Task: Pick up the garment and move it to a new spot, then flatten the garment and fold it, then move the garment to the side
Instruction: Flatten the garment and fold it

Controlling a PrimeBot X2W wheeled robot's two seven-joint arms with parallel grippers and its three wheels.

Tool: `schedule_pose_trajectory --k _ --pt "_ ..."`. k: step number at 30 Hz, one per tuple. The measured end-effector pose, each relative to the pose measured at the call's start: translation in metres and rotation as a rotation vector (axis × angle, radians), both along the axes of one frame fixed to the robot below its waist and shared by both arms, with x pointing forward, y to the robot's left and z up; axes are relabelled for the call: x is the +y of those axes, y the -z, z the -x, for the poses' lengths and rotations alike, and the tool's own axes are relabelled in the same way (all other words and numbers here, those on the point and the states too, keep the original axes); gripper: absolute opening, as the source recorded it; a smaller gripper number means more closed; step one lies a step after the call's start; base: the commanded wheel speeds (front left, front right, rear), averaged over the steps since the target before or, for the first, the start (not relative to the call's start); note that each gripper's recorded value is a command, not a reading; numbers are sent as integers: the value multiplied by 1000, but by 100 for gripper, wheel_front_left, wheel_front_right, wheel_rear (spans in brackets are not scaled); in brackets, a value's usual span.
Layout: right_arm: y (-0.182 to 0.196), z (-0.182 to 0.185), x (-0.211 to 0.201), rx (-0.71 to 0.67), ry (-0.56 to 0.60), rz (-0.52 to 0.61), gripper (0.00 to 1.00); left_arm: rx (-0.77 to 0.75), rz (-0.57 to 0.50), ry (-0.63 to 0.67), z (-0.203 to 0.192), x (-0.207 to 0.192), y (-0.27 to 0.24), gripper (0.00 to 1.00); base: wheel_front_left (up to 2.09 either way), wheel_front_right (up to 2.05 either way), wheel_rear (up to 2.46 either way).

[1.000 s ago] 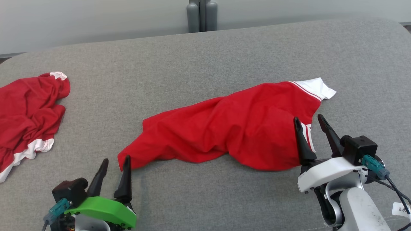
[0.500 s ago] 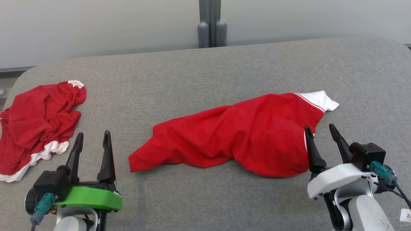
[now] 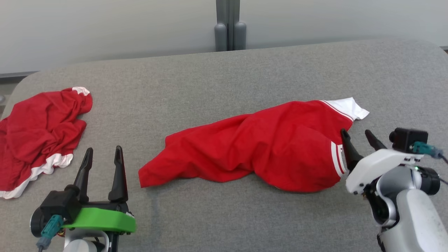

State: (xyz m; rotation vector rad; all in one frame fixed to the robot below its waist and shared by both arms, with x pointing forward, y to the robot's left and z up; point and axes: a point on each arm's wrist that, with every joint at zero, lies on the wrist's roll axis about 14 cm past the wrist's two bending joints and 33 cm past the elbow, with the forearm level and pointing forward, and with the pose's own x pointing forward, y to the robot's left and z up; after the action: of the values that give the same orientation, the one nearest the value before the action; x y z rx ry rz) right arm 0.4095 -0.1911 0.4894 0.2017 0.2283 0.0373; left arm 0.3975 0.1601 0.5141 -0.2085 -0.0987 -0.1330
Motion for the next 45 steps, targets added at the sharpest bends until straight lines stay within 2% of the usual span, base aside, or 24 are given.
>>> schedule_pose_trajectory --k 5,11,15,19,21,26,28,39,45 --pt "15 -24 -27 188 58 -49 100 12 9 17 -12 -7 6 100 0 0 0" --pt "52 -43 -25 414 45 -105 100 30 8 22 -25 -7 15 100 0 0 0" --pt "73 -52 -28 502 48 -88 100 47 2 9 -29 -2 22 100 0 0 0" --pt "84 -62 -21 531 36 -85 98 54 -2 -5 -31 3 26 100 0 0 0" --pt "88 -67 -16 533 26 -82 0 62 -4 -10 -31 6 28 100 0 0 0" --pt "82 -81 -14 486 8 -45 0 72 -6 -20 -31 9 32 100 0 0 0" --pt "67 -94 -17 415 9 -30 0 70 -3 -22 -32 9 32 100 0 0 0" --pt "-68 -187 -20 -66 -8 107 0 25 0 -4 -42 2 20 100 0 0 0" --pt "-94 -218 -7 -192 -29 145 0 33 0 -21 -44 8 23 100 0 0 0"
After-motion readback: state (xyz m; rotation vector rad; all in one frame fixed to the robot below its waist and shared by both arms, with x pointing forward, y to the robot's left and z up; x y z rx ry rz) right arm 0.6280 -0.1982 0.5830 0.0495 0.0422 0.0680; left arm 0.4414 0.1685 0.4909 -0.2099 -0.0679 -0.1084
